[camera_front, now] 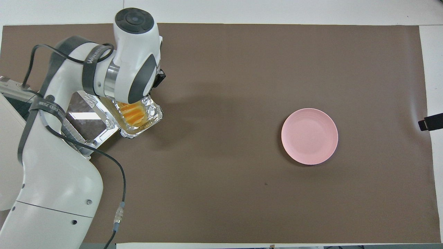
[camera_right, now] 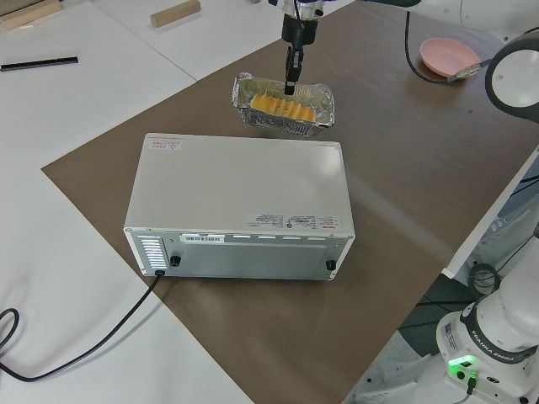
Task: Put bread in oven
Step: 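Lift the tray with the left gripper and insert it into the oven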
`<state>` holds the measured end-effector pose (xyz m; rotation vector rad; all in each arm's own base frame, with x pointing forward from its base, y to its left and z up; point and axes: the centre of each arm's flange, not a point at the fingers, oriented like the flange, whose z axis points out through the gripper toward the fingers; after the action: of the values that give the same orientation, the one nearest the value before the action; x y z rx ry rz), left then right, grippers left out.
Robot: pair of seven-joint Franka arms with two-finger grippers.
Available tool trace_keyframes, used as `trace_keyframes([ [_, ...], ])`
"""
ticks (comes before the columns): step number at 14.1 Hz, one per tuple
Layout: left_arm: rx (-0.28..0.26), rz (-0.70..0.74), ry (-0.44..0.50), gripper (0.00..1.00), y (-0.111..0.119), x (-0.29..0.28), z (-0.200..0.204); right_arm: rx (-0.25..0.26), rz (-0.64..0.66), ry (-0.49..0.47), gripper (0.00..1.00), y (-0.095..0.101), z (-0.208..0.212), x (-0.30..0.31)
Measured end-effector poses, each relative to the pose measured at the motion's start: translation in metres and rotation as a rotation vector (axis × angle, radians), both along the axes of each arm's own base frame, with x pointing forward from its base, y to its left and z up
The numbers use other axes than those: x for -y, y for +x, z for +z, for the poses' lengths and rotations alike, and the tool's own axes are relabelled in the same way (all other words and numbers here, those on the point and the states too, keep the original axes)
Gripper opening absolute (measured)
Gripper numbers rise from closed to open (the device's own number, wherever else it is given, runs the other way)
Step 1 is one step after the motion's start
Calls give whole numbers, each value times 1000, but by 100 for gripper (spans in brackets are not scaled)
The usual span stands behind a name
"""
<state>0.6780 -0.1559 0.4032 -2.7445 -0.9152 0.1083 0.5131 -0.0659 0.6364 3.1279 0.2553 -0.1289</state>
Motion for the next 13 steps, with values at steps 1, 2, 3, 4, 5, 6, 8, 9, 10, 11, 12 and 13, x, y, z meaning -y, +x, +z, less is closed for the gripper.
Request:
trace_keyframes([
  [1,-9,16,-2,2,3,-16,-1,0,0,0,100,0,0,0],
  [2,-19,27,-3,2,4,-29,-3,0,0,0,100,0,0,0],
  [3,-34,33,-4,2,4,-39,-6,0,0,0,100,0,0,0],
  [4,-51,29,-6,2,3,-49,-10,0,0,0,100,0,0,0],
  [5,-68,17,-11,2,2,-60,-14,0,0,0,100,0,0,0],
  [6,-84,4,-16,2,1,-70,-17,0,0,0,100,0,0,0],
  [8,-115,-10,-27,2,-2,-90,-20,0,0,0,100,0,0,0],
  [9,-129,-20,-34,2,-3,-98,-20,0,0,0,100,0,0,0],
  [10,-139,-25,-41,2,-6,-105,-18,0,0,0,100,0,0,0],
  [11,-147,-26,-49,2,-9,-112,-15,0,0,0,100,0,0,0],
  [12,-149,-27,-55,2,-12,-117,-12,0,0,0,100,0,0,0],
  [13,-151,-27,-62,2,-15,-121,-8,0,0,0,100,0,0,0],
])
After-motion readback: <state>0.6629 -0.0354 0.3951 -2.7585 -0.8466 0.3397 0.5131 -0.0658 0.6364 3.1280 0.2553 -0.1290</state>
